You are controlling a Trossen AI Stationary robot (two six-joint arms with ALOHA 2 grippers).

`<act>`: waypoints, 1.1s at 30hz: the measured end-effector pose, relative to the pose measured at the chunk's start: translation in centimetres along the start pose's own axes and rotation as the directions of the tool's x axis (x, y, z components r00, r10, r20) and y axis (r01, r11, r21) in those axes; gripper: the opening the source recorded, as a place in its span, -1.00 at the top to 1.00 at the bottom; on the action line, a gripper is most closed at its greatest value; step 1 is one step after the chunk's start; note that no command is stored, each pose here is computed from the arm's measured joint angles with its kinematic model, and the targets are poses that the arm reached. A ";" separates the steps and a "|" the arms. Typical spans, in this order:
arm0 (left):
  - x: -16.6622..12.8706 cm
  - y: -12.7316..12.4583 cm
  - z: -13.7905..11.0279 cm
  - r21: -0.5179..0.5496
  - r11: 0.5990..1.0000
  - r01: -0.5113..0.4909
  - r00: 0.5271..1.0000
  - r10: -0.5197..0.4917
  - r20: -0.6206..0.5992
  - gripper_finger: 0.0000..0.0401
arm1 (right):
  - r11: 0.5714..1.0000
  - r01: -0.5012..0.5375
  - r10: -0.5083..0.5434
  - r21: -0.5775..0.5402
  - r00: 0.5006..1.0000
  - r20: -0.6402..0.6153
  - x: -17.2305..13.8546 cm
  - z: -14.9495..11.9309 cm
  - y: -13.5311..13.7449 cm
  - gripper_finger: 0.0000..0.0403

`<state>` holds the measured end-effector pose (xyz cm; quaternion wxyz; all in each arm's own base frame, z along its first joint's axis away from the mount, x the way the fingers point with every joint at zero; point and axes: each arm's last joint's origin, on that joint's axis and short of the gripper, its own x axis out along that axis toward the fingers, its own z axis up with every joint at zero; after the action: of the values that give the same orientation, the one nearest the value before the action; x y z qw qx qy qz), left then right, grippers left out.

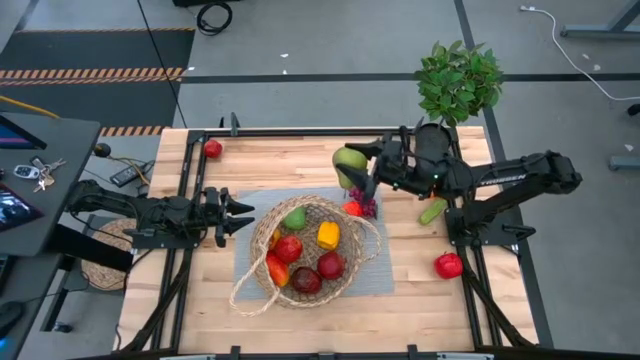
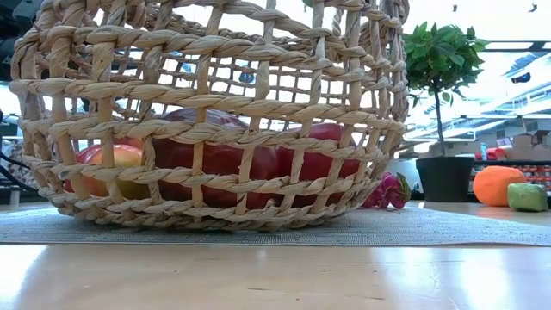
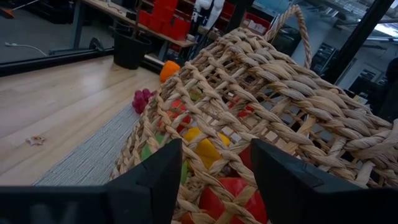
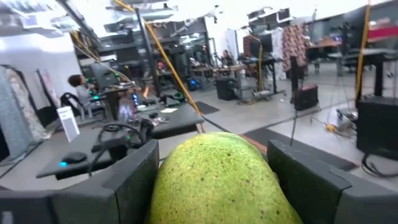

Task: Build produce basket
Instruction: Put the green pear into the brown basket

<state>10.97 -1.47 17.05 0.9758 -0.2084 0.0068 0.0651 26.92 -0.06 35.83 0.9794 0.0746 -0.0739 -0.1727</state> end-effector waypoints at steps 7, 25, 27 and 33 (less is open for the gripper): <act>0.0 0.0 0.0 0.000 1.000 0.000 1.000 0.000 0.000 0.03 | 0.999 -0.037 0.037 -0.035 0.999 0.015 -0.4 0.1 0.9 -0.43; 0.0 0.0 0.0 0.000 1.000 0.000 1.000 0.000 0.000 0.01 | 0.984 -0.180 0.179 0.001 0.979 0.092 -0.3 -0.7 4.2 -0.43; 0.0 0.0 0.0 0.000 1.000 0.000 1.000 0.000 0.000 0.02 | 0.981 -0.193 0.192 -0.004 0.976 0.099 0.3 -1.2 4.5 -0.43; 0.0 0.0 0.0 0.000 1.000 0.001 1.000 -0.001 -0.001 0.03 | 0.974 -0.221 0.226 -0.054 0.969 0.099 2.6 -0.9 6.0 -0.50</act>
<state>10.97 -1.47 17.05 0.9758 -0.2085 0.0070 0.0648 31.44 4.72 36.26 0.9887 0.0359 -0.1291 -0.0665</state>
